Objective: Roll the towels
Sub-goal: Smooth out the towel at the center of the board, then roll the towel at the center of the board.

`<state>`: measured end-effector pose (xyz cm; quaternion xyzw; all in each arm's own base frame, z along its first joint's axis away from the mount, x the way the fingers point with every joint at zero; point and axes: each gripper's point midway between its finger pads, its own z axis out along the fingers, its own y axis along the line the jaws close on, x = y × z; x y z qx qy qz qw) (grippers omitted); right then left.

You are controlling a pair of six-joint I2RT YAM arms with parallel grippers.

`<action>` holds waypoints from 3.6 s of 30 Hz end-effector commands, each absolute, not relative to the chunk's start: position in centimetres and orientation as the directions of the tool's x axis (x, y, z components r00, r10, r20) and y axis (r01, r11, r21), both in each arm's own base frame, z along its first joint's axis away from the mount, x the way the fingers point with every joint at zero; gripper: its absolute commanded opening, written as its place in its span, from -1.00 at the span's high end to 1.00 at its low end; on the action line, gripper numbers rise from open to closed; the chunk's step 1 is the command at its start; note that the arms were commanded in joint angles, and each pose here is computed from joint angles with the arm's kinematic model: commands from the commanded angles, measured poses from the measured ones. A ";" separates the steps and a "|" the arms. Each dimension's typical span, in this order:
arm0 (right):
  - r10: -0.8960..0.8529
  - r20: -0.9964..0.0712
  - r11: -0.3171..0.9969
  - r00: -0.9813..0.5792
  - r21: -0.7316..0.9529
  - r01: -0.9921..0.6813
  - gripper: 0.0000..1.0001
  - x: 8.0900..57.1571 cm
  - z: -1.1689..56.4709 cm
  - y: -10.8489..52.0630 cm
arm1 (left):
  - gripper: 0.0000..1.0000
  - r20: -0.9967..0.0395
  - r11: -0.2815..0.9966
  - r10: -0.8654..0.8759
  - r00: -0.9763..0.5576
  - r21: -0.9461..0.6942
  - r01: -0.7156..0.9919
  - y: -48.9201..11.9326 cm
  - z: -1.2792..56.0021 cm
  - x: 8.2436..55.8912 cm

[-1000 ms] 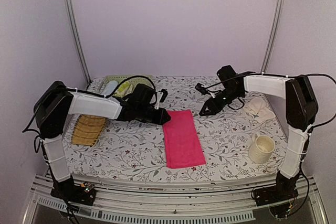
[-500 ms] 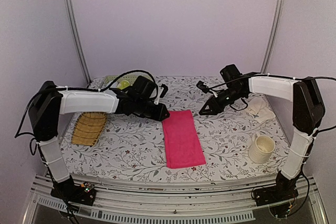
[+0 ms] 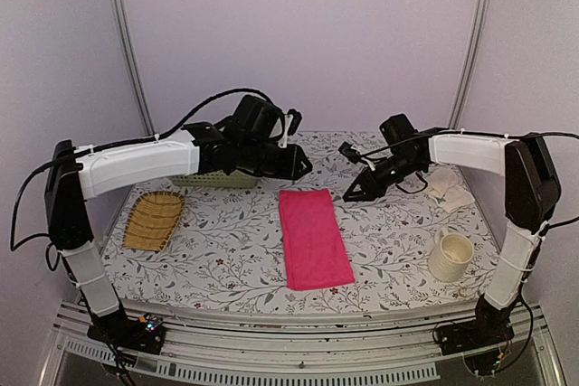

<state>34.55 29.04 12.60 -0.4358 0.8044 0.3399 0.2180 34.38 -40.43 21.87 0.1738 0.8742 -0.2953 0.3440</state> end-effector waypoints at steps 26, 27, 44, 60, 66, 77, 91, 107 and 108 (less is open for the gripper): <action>-0.566 -0.690 0.344 -0.451 0.298 -0.890 0.26 31.7 14.6 28.2 | 0.37 -0.745 0.675 0.368 -0.557 -0.197 0.711 -42.8 18.6 28.4; -0.587 -0.697 0.323 -0.412 0.265 -0.908 0.27 31.0 14.2 28.0 | 0.30 -0.745 0.643 0.409 -0.526 -0.174 0.746 -42.3 17.3 26.8; -0.624 -0.735 0.237 -0.266 0.146 -0.960 0.20 27.5 13.3 26.7 | 0.01 -0.665 0.181 0.743 -0.076 0.090 0.979 -42.7 6.4 16.9; -0.637 -0.706 0.248 -0.308 0.191 -0.950 0.19 27.8 11.8 26.9 | 0.06 -0.604 0.106 0.797 0.000 0.140 0.984 -43.5 2.0 16.0; -0.641 -0.700 0.269 -0.316 0.181 -0.946 0.20 28.1 12.4 26.7 | 0.39 -0.558 0.095 0.829 0.026 0.187 0.978 -43.1 1.0 15.8; -0.711 -0.691 0.104 -0.129 0.078 -0.992 0.25 22.6 12.1 26.6 | 1.00 -0.642 0.175 0.701 -0.311 -0.269 0.947 -43.7 5.1 15.9; -0.780 -0.598 -0.103 0.184 -0.167 -0.980 0.19 17.2 7.2 31.4 | 1.00 -0.440 0.201 0.600 -0.668 -0.726 0.658 -43.4 4.9 16.5; -0.808 -0.573 -0.113 0.138 -0.079 -0.990 0.42 16.6 4.3 34.2 | 1.00 -0.369 0.220 0.549 -0.750 -0.801 0.556 -41.8 3.3 16.9; -0.805 -0.580 -0.109 0.128 -0.067 -0.992 0.51 16.5 4.4 34.4 | 1.00 -0.368 0.221 0.548 -0.751 -0.803 0.554 -41.8 3.3 17.0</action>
